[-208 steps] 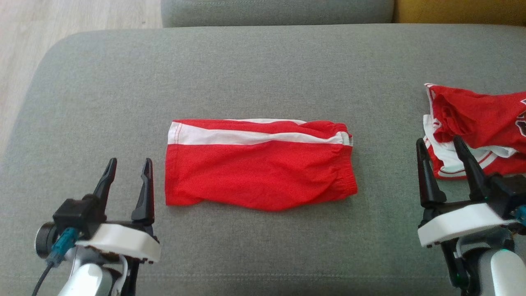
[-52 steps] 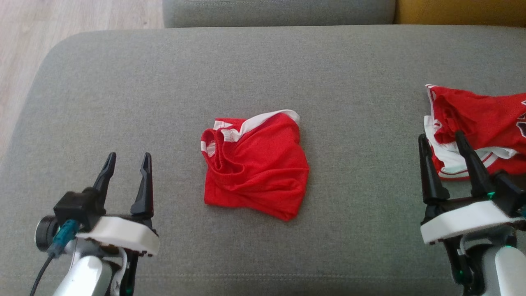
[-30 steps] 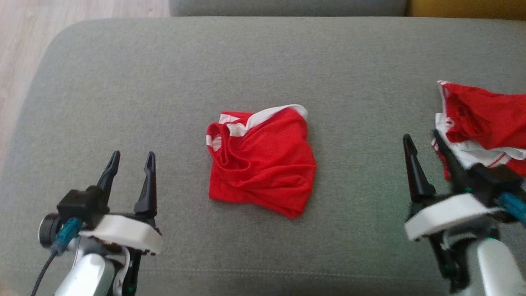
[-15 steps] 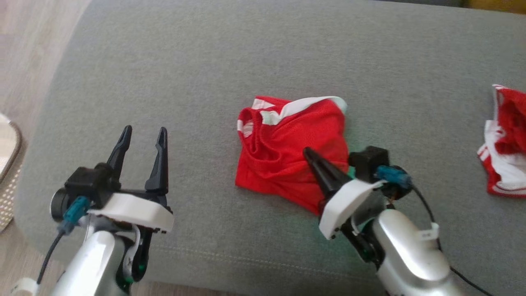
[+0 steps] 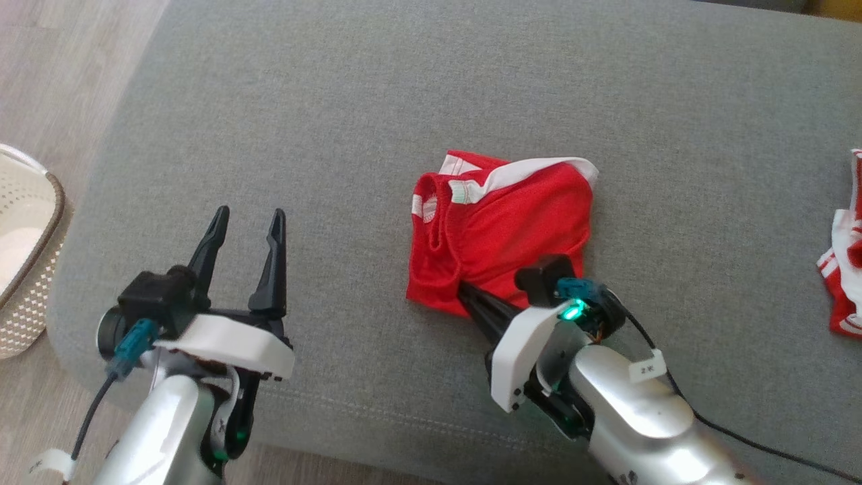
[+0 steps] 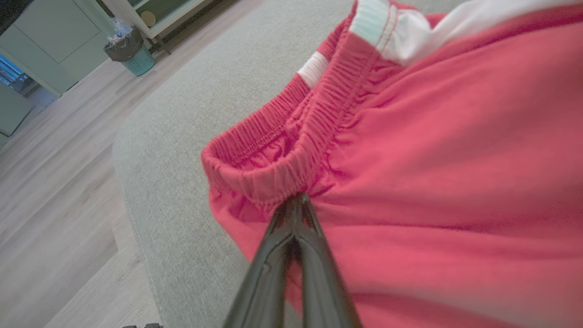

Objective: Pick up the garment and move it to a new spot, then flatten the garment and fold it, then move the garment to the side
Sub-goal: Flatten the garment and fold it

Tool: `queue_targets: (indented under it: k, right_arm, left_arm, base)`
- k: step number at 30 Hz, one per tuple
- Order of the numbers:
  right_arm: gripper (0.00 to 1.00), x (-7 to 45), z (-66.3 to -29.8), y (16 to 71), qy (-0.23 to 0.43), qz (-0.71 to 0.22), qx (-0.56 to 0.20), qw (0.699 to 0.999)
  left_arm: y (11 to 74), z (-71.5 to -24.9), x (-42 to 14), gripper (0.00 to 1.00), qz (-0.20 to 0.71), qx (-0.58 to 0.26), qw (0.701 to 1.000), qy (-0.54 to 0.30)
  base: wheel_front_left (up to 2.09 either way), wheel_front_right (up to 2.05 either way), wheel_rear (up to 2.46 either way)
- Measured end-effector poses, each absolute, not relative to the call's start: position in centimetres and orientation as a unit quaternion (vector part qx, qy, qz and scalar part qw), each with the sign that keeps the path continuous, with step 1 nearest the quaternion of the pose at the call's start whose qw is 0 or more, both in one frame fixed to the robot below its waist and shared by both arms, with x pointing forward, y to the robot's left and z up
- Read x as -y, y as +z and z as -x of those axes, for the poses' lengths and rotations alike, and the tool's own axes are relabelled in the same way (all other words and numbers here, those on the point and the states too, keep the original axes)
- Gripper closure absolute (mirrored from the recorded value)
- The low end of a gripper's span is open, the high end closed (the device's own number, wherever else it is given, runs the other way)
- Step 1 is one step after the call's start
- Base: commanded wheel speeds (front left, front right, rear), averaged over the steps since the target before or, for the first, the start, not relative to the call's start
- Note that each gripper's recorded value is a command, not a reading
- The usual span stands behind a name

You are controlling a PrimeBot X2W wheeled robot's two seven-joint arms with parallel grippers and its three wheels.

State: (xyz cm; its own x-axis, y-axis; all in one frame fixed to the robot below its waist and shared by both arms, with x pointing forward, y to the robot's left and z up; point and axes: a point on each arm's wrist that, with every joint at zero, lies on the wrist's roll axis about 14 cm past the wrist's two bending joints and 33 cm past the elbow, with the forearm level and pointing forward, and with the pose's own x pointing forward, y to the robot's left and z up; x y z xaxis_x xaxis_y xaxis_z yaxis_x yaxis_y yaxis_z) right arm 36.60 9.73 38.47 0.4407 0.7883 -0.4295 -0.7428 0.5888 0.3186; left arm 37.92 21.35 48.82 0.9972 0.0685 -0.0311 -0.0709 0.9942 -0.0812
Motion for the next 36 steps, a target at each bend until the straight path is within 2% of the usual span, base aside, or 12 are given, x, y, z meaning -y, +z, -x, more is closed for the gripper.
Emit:
queue_targets:
  k: [4,15,20,24,25,27,29,30,31,36]
  right_arm:
    - [1.0,-11.0,-36.5,38.8,0.476,-0.035,-0.264,0.838]
    - [1.0,-11.7,-37.3,40.8,0.488,-0.037,-0.222,0.843]
    - [1.0,-11.2,-38.2,43.3,0.473,-0.066,-0.179,0.86]
    - [1.0,-9.1,-39.8,44.9,0.433,-0.087,-0.154,0.884]
    - [0.94,-8.4,-40.0,45.0,0.42,-0.09,-0.15,0.89]
    - [0.69,-6.7,-40.4,45.1,0.393,-0.093,-0.142,0.904]
    - [0.54,-4.9,-41.0,45.6,0.362,-0.103,-0.13,0.917]
    - [0.15,-3.9,-41.4,46.1,0.346,-0.106,-0.119,0.925]
    - [0.0,-2.8,-41.8,46.7,0.328,-0.112,-0.107,0.932]
    - [0.0,2.7,-43.2,50.5,0.252,-0.108,-0.033,0.961]
  left_arm:
    - [48.5,-37.9,-21.4,0.0,0.043,-0.018,0.998,0.036]
    - [48.8,-38.3,-21.0,0.0,0.044,-0.012,0.999,0.029]
    - [49.4,-38.4,-20.5,0.0,0.042,-0.002,0.999,0.021]
    - [49.3,-38.1,-20.3,0.0,0.04,-0.003,0.999,0.017]
    - [49.3,-38.0,-20.2,0.0,0.039,-0.004,0.999,0.015]
    - [49.4,-37.8,-19.9,0.0,0.038,-0.004,0.999,0.011]
    - [49.7,-37.7,-19.6,0.0,0.037,0.001,0.999,0.006]
    - [49.9,-37.7,-19.5,0.0,0.036,0.003,0.999,0.004]
    - [50.0,-37.7,-19.4,0.0,0.035,0.004,0.999,0.001]
    - [50.7,-37.4,-18.8,0.0,0.032,0.01,0.999,-0.007]
  base:
    - [0.0,0.0,0.0]
    - [0.0,0.0,0.0]
    - [0.0,0.0,0.0]
    - [0.0,0.0,0.0]
    - [0.0,0.0,0.0]
    - [0.0,0.0,0.0]
    - [0.0,0.0,0.0]
    - [0.0,0.0,0.0]
    - [0.0,0.0,0.0]
    - [0.0,0.0,0.0]
